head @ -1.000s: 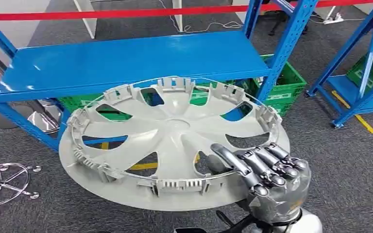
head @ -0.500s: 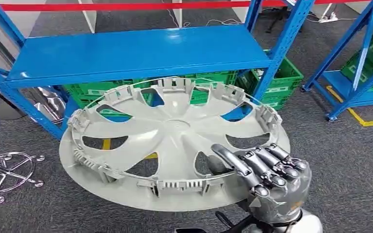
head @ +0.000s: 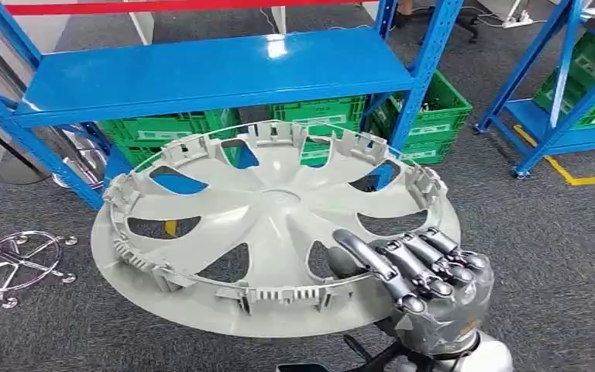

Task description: Take the parts from the cabinet and place them on the table.

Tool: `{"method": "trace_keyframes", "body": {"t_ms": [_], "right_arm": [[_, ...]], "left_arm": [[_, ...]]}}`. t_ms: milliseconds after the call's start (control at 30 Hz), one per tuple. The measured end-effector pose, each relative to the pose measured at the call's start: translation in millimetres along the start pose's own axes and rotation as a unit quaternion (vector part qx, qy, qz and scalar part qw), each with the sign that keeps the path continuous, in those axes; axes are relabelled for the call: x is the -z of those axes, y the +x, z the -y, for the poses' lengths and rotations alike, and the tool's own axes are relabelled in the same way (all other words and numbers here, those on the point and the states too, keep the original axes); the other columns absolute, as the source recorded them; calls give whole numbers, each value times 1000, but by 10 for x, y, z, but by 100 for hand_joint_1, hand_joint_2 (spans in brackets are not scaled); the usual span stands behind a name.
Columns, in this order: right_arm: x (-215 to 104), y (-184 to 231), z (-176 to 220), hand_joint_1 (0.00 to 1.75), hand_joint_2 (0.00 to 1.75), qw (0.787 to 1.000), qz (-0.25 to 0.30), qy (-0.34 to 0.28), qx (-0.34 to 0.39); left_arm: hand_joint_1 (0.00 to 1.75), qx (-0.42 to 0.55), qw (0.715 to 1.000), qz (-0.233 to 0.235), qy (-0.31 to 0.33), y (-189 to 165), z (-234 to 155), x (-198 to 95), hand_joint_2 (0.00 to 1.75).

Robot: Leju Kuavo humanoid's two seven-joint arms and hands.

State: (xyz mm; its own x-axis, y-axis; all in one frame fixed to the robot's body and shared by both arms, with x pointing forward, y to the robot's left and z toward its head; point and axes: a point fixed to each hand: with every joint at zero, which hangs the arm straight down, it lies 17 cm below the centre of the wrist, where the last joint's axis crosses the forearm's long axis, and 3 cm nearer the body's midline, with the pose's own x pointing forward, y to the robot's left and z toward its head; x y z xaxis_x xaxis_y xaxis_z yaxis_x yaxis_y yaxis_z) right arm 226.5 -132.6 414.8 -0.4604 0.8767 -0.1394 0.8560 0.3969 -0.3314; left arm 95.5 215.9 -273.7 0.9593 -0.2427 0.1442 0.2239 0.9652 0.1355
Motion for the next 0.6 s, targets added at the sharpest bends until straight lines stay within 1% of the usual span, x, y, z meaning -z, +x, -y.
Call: {"method": "trace_keyframes", "body": {"t_ms": [167, 600], "right_arm": [[0, -3, -1, 175, 175, 1000, 1, 0, -2], [-1, -3, 1, 175, 175, 1000, 2, 0, -3]], "left_arm": [[0, 9, 1000, 1, -6, -6, 65, -13, 175], [0, 12, 1000, 10, -3, 108, 46, -15, 175]]}}
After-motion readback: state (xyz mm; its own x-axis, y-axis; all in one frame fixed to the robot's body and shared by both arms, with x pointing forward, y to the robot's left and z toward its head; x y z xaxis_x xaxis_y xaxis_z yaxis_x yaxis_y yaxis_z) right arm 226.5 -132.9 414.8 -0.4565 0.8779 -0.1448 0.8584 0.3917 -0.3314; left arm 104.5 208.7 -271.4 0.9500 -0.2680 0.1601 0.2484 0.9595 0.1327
